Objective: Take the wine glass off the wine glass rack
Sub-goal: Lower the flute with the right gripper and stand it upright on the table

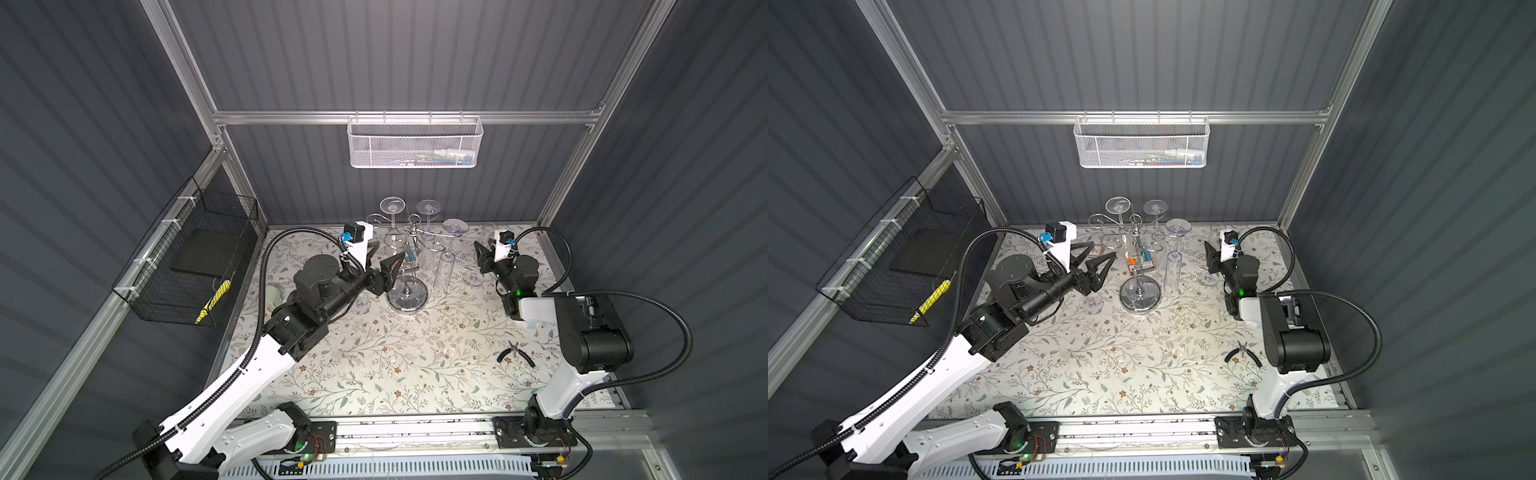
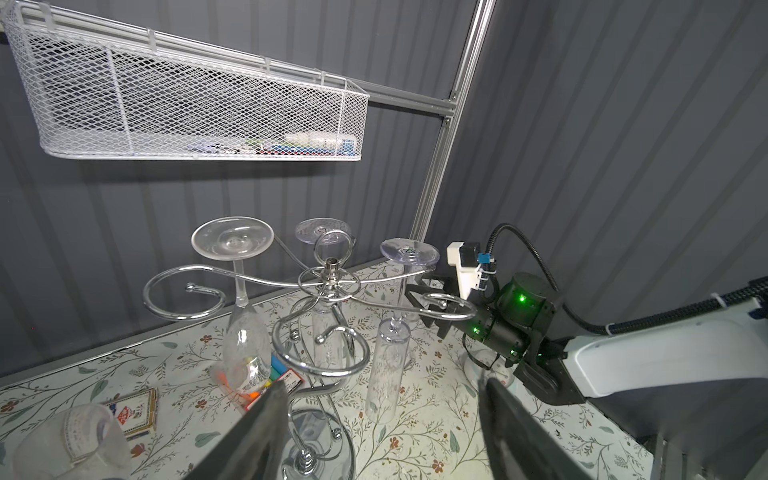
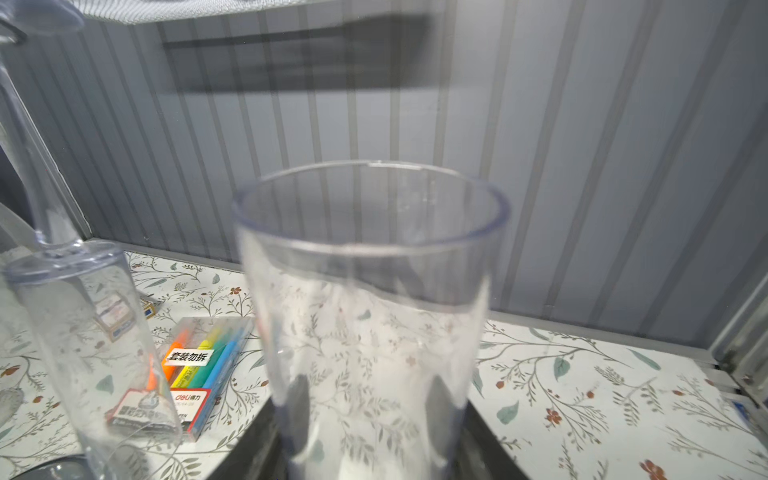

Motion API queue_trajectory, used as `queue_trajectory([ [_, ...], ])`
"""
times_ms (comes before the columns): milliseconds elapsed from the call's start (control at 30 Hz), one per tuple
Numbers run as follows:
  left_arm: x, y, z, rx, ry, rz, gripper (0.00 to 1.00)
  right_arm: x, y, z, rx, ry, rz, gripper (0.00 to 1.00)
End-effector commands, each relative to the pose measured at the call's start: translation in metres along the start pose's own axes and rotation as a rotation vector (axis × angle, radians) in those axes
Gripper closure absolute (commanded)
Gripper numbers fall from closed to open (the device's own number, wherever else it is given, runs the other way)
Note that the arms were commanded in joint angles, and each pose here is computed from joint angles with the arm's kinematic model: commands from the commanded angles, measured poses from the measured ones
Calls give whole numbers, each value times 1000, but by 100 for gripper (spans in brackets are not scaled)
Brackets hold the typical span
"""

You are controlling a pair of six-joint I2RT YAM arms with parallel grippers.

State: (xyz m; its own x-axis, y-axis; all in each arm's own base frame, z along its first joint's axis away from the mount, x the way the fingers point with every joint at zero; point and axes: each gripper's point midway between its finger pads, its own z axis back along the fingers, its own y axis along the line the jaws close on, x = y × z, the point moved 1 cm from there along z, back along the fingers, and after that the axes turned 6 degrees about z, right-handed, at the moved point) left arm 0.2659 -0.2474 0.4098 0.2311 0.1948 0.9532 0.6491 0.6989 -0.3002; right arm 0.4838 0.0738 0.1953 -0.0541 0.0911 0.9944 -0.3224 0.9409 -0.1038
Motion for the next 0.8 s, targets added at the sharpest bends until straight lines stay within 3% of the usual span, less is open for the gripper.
queue_trajectory([
  [0, 21, -6, 6, -5, -48, 5, 26, 44, -6, -9, -3, -178, 47, 75],
  [767, 9, 0, 5, 20, -19, -11, 25, 11, 0, -33, 48, -117, 56, 72],
])
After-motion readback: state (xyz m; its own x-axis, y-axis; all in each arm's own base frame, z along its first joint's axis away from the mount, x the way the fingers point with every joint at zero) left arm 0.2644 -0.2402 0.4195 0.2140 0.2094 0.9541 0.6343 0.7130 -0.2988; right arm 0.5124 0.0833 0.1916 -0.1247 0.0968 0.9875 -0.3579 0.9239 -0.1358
